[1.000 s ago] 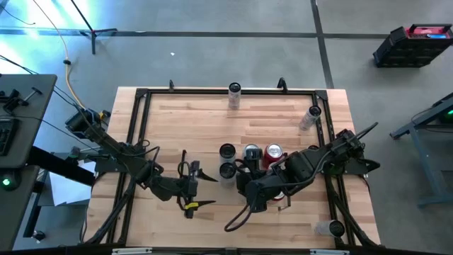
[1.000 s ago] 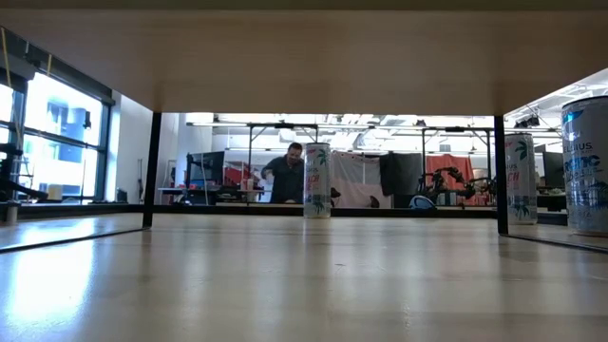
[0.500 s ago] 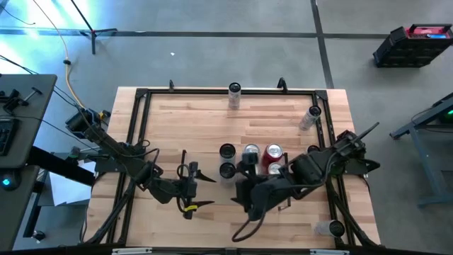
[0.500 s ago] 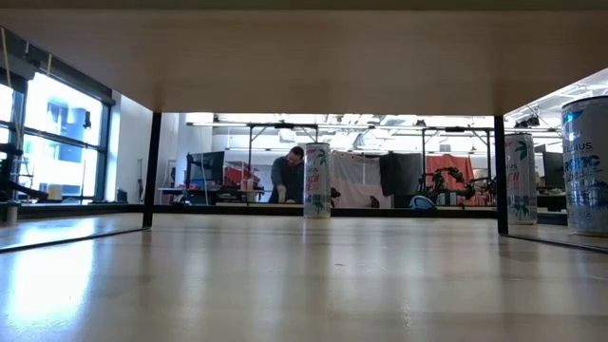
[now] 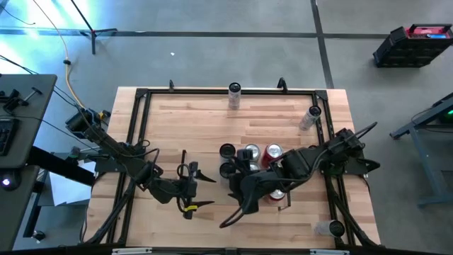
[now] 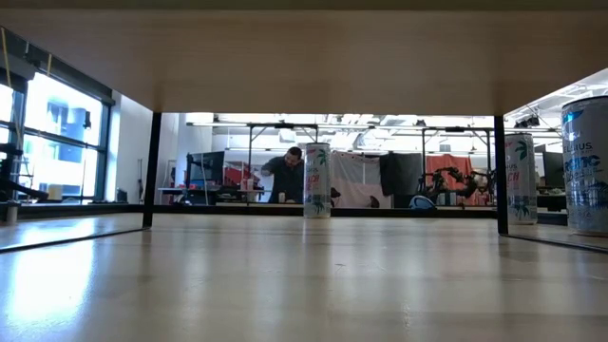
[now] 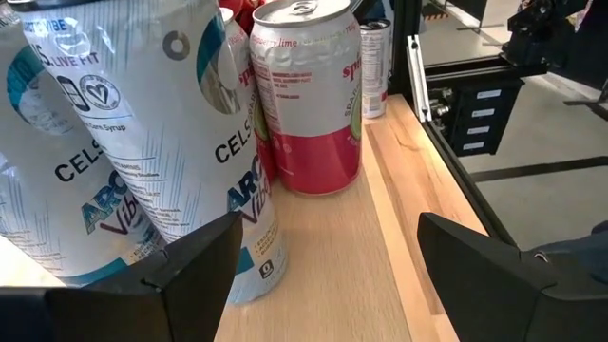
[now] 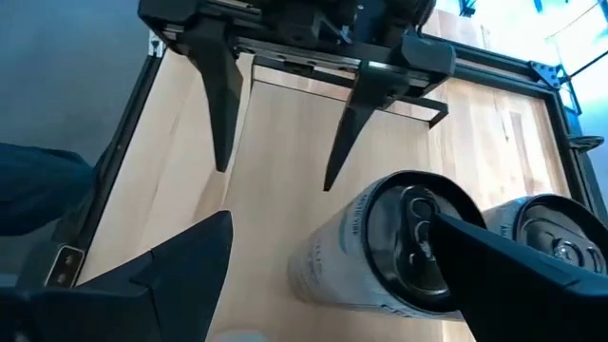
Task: Place canned beverage on shelf
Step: Put the bottom white-blue soda can on the shelf aligned with the other white-blue soda cans
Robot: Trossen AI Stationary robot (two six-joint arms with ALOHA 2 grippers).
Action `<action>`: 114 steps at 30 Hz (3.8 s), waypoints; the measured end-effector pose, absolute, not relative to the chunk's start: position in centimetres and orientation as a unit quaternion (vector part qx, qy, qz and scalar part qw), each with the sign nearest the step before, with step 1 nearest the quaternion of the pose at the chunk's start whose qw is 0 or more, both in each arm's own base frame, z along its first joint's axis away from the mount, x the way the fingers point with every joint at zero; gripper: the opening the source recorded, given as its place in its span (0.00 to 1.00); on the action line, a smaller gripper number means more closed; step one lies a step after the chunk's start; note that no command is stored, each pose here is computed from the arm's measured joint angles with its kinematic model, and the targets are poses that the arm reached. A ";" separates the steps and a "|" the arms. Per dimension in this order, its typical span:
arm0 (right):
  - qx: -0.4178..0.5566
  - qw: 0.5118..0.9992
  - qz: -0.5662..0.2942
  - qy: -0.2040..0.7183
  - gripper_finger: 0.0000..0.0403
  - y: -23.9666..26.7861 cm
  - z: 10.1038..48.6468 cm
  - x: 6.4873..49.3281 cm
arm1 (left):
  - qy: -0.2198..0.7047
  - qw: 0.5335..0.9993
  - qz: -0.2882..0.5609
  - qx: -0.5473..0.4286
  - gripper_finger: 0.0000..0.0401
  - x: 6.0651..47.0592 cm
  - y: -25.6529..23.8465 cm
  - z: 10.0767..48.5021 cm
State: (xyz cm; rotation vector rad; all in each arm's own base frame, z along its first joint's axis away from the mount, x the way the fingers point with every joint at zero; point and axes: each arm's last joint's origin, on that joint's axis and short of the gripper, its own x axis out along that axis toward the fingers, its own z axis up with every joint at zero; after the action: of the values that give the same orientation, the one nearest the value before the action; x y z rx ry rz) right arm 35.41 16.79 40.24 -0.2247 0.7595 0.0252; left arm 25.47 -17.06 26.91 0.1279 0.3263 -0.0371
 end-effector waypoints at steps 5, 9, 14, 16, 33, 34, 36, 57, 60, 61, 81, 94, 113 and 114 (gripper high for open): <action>-0.098 0.920 0.036 0.377 0.85 16.8 40.1 35.6 | 0.163 0.984 -0.019 0.064 0.77 25.5 -17.1 26.9; -0.100 0.921 0.028 0.376 0.85 16.7 39.9 35.8 | 0.163 0.984 -0.019 0.064 0.77 25.5 -17.1 26.9; -0.101 0.920 0.024 0.378 0.85 16.6 39.9 35.9 | 0.163 0.984 -0.019 0.064 0.77 25.5 -17.1 26.9; -0.101 0.920 0.024 0.378 0.85 16.6 39.9 35.9 | 0.163 0.984 -0.020 0.064 0.77 25.5 -17.1 26.9; -0.147 0.932 -0.006 0.331 0.85 18.3 42.0 34.1 | 0.172 0.983 -0.001 0.067 0.77 26.0 -16.1 26.7; -0.151 0.932 -0.006 0.330 0.85 18.5 42.0 33.9 | 0.172 0.983 0.000 0.066 0.77 26.0 -16.1 26.7; -0.154 0.930 -0.004 0.333 0.85 19.1 42.0 33.4 | 0.173 0.983 0.003 0.066 0.77 26.1 -15.9 26.7; -0.132 0.927 -0.057 0.346 0.85 24.9 40.4 28.2 | 0.172 0.983 0.014 0.063 0.77 26.8 -15.2 26.6; -0.127 0.927 -0.078 0.344 0.85 24.9 40.3 27.8 | 0.169 0.984 0.005 0.063 0.77 26.4 -15.7 26.7; -0.125 0.927 -0.081 0.344 0.85 24.8 40.3 27.9 | 0.166 0.984 0.005 0.062 0.77 26.3 -15.8 26.8; -0.059 0.893 -0.071 0.439 0.85 19.5 37.4 34.8 | 0.154 0.986 0.004 0.060 0.77 26.3 -16.1 27.0; -0.074 0.897 -0.060 0.432 0.85 19.5 37.6 35.0 | 0.148 0.986 0.011 0.070 0.77 26.3 -16.0 27.1; -0.078 0.892 -0.074 0.438 0.85 19.2 37.5 34.9 | 0.171 0.983 0.034 0.058 0.77 25.6 -14.8 27.6; -0.078 0.892 -0.076 0.438 0.85 19.2 37.5 34.9 | 0.172 0.983 0.030 0.055 0.77 25.7 -14.7 27.6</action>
State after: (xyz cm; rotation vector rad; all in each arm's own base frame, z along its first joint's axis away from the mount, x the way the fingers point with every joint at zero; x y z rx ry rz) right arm 34.88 19.17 37.45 -0.1622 0.9084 -0.1567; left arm 25.72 -14.69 27.62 0.1116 0.3463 0.0610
